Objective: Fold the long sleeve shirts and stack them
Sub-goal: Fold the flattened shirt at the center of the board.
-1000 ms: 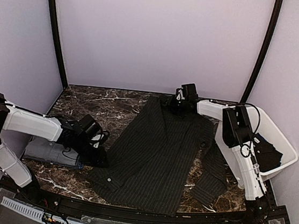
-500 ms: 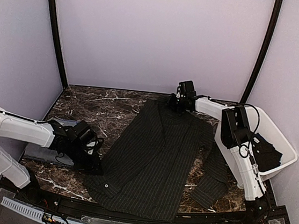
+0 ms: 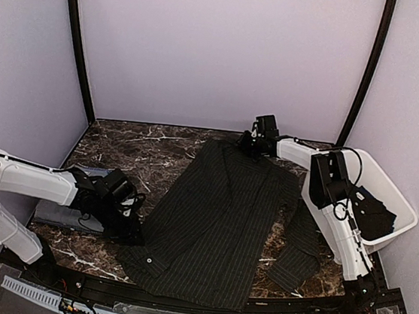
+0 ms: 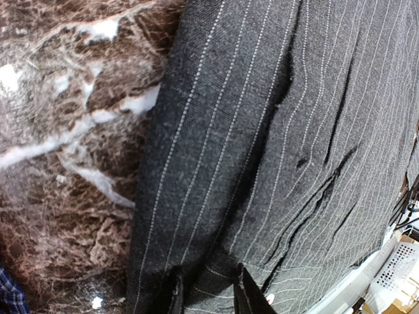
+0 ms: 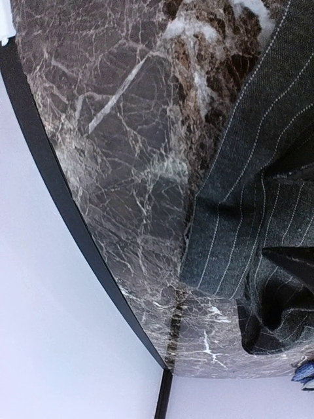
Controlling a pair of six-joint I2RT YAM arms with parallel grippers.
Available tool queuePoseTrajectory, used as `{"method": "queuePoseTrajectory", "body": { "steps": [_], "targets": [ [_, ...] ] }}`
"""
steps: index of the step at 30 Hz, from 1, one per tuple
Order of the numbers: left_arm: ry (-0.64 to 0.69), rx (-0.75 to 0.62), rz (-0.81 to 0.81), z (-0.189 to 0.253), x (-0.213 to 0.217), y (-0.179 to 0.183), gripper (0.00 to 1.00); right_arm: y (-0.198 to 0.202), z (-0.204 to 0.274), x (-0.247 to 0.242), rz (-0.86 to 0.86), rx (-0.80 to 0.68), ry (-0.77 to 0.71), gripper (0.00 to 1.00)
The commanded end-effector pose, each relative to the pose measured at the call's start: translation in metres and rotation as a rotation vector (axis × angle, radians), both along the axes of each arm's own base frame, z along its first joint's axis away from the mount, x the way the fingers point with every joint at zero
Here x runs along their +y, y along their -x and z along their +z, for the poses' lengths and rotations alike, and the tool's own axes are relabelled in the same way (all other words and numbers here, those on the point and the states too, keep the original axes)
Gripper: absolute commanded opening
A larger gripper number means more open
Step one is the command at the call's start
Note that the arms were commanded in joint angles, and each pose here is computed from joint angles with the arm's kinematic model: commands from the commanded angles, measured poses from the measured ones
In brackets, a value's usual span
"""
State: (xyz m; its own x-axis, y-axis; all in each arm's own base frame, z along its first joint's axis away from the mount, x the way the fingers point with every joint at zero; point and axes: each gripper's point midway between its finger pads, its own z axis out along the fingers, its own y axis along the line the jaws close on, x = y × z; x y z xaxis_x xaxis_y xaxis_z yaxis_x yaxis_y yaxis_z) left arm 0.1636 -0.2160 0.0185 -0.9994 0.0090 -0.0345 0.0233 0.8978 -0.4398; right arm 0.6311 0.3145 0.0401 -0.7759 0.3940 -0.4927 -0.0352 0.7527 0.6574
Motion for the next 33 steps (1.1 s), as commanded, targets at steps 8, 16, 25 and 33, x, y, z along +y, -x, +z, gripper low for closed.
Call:
{"method": "queuePoseTrajectory", "body": {
  "steps": [8, 16, 25, 33],
  "targets": [
    [-0.090, 0.068, -0.016, -0.002, 0.014, 0.014, 0.27, 0.004, 0.095, 0.016, 0.143, -0.190, -0.087, 0.42],
    [-0.064, 0.039, -0.018, 0.009, 0.007, 0.006, 0.27, 0.026, 0.117, 0.026, 0.191, -0.193, -0.113, 0.45],
    [-0.054, 0.036, -0.025, 0.011, 0.006, 0.007, 0.27, 0.073, 0.076, 0.045, 0.328, -0.124, -0.040, 0.50],
    [-0.049, 0.038, -0.029, 0.009, 0.004, 0.007, 0.27, 0.115, 0.048, 0.053, 0.431, -0.100, 0.055, 0.56]
  ]
}}
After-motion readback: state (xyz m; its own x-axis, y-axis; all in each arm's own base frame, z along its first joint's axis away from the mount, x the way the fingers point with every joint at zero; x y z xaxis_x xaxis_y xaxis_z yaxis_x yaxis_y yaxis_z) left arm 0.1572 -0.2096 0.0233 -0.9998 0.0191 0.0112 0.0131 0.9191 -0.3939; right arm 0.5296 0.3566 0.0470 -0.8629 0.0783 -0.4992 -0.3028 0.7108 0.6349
